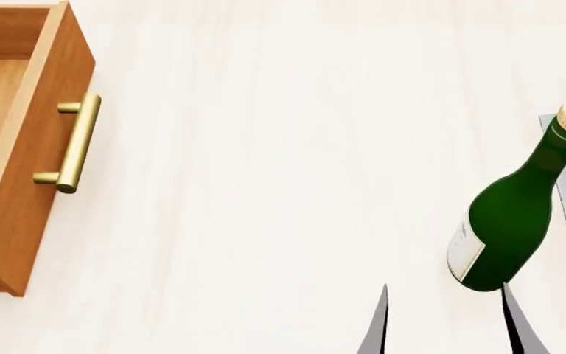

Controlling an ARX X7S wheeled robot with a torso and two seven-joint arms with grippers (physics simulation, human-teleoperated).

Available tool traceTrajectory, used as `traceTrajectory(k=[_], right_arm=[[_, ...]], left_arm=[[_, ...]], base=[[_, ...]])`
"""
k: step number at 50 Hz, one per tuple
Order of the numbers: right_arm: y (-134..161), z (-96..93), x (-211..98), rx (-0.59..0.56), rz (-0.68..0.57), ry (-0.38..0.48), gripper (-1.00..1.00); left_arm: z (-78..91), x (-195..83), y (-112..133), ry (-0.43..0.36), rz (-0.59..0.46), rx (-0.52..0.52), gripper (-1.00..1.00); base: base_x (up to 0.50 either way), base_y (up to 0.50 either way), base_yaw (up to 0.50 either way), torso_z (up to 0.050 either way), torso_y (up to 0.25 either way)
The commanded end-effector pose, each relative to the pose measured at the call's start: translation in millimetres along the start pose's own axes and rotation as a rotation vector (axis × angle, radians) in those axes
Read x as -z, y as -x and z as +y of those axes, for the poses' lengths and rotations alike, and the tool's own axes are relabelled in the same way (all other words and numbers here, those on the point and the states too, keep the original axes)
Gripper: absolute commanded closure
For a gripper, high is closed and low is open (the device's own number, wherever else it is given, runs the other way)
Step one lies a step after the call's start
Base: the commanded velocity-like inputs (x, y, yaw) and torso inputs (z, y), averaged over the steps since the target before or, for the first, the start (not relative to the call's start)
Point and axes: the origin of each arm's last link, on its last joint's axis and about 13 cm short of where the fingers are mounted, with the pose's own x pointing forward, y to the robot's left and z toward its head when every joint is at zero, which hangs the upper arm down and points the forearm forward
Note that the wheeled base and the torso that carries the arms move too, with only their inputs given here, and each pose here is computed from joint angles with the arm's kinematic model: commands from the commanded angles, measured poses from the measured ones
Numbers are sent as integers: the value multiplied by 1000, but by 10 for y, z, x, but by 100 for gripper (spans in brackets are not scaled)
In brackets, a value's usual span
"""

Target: Put the bowl on top of the cabinet.

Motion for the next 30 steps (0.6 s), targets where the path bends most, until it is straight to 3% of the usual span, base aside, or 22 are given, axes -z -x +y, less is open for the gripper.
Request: traceTrajectory(k=[1,3,12,15,30], right_arm=[[0,-99,-74,86,-81,-2,-100],[1,-103,-81,98,-93,-2,-100],[44,-114,-167,134,-187,-8,-100],[69,-120,-220,161,-245,-17,-100],[135,-147,-274,213,-343,-24,-100]], left_arm=[[266,785,836,-234,-7,3,-100],[338,786,963,-205,-137,26,-100],[470,876,1289,-154,-303,52,-100],[501,843,1441,-115,-407,57,-100],[531,914,1654,-126,-587,75,-100]], base=[[0,0,0,0,0],[0,0,0,0,0],[0,0,0,0,0],[0,0,0,0,0],[0,0,0,0,0]])
